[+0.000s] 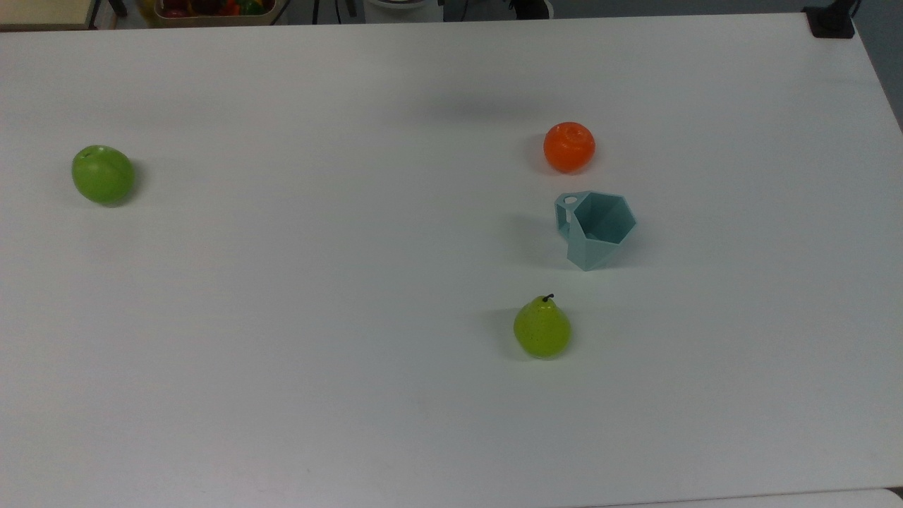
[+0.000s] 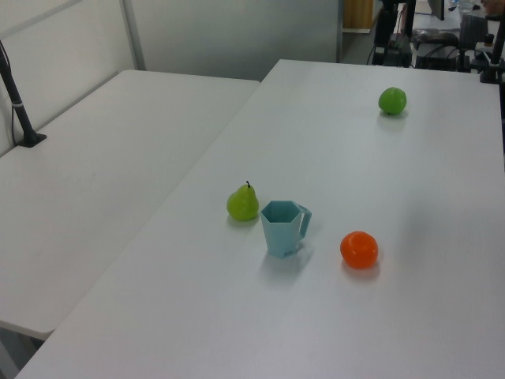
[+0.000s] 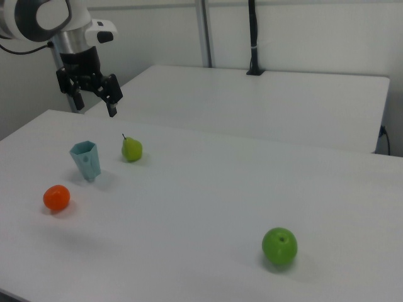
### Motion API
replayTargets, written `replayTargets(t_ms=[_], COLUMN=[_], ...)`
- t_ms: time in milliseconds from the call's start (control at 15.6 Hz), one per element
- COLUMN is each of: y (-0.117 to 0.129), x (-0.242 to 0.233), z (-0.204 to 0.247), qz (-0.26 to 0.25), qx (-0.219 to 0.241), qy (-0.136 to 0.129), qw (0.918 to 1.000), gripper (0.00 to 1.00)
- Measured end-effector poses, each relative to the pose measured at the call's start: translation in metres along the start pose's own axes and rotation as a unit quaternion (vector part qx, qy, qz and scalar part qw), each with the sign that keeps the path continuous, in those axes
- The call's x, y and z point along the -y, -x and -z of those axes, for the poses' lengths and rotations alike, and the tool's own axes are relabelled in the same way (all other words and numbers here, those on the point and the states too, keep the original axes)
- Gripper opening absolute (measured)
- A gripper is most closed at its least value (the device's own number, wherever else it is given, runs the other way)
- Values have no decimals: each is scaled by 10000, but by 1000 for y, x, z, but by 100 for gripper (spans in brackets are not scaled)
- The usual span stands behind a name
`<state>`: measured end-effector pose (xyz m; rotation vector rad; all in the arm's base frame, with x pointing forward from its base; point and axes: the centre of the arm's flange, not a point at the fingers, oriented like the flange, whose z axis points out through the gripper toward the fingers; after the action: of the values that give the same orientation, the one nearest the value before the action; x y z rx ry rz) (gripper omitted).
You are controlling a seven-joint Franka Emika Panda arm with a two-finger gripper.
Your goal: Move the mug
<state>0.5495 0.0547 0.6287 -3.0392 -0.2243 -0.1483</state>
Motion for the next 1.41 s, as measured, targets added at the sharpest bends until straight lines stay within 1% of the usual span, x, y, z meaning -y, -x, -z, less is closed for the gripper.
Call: replayTargets(t_ms=[128,321,578,770,963,1027,1155,1219,1412], y=[0,-1,1,3,4,4,1,-1,-8], x=[2,5,5,11,34,41,50,56,73], z=[-1,-3,-7,-13,-30,-37,-49,-54,-68], qz=[97,580,1455,1743,1950,2013,2095,2141,2291], qx=[7,27,142,290,459,523,622,645,641], qy=[-2,-6,-33,-74,-118,-135,-165,-176,-195], qw=[10000,9983,9892,9842,9797,9780,9757,9745,9711], gripper=[100,100,100,100,100,95,73,70,68])
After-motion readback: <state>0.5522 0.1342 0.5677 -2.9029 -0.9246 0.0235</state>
